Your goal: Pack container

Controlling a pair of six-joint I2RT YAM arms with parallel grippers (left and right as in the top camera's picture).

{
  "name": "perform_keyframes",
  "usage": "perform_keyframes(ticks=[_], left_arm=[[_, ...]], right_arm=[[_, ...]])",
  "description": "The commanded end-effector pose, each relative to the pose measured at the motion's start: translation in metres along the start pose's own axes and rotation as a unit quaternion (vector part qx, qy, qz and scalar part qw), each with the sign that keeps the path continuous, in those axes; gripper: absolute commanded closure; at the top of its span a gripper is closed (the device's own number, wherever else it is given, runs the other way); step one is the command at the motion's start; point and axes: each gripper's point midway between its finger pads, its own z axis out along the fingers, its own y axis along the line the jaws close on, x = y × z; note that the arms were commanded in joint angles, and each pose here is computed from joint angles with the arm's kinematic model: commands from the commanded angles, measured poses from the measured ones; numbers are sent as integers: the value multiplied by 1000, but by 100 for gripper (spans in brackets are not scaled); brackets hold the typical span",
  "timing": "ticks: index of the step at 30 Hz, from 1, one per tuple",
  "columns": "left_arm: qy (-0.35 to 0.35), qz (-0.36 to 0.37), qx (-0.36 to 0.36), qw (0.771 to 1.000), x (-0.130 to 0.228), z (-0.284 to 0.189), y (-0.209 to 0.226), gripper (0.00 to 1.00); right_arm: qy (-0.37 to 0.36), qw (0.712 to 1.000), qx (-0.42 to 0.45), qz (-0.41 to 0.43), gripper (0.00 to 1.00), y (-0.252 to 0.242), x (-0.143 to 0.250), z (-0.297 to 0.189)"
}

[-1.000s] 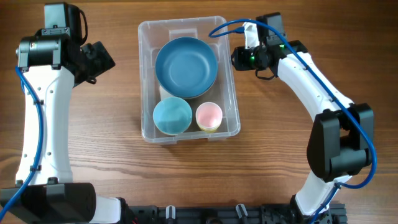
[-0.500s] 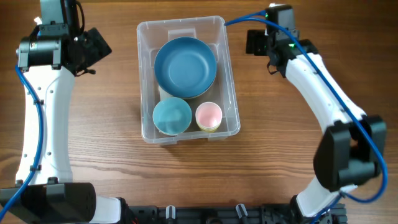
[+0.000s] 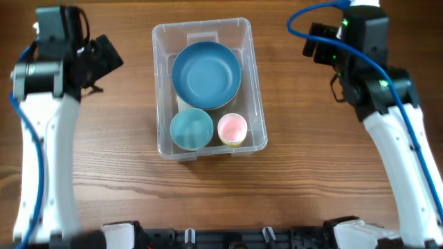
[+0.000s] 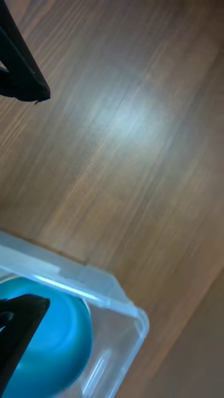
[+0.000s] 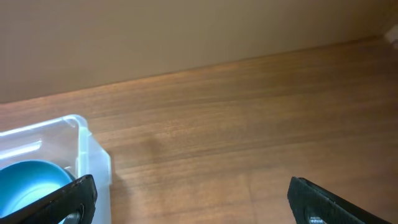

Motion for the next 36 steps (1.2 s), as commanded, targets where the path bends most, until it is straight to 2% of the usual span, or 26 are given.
perform_keyframes(ticks=[1, 5, 9, 13, 17, 36], left_arm=[[-42, 7, 24, 999, 22, -27, 16, 0], [-90, 5, 62, 994, 46, -44, 26, 0], [-142, -5, 90, 986, 78, -61, 44, 0], [-150, -4, 118, 982, 110, -65, 52, 0], [-125, -2, 124, 984, 132, -57, 55, 0], [-113, 0, 119, 986, 135, -53, 56, 0]], right_arm=[[-28, 999, 1, 25, 0, -11, -9, -35], [-45, 998, -4, 44, 0, -23, 7, -60], [-63, 997, -11, 48, 0, -41, 51, -84], [-68, 996, -13, 50, 0, -57, 102, -94], [-63, 997, -15, 52, 0, -66, 134, -99], [4, 1000, 2, 16, 0, -71, 166, -92]])
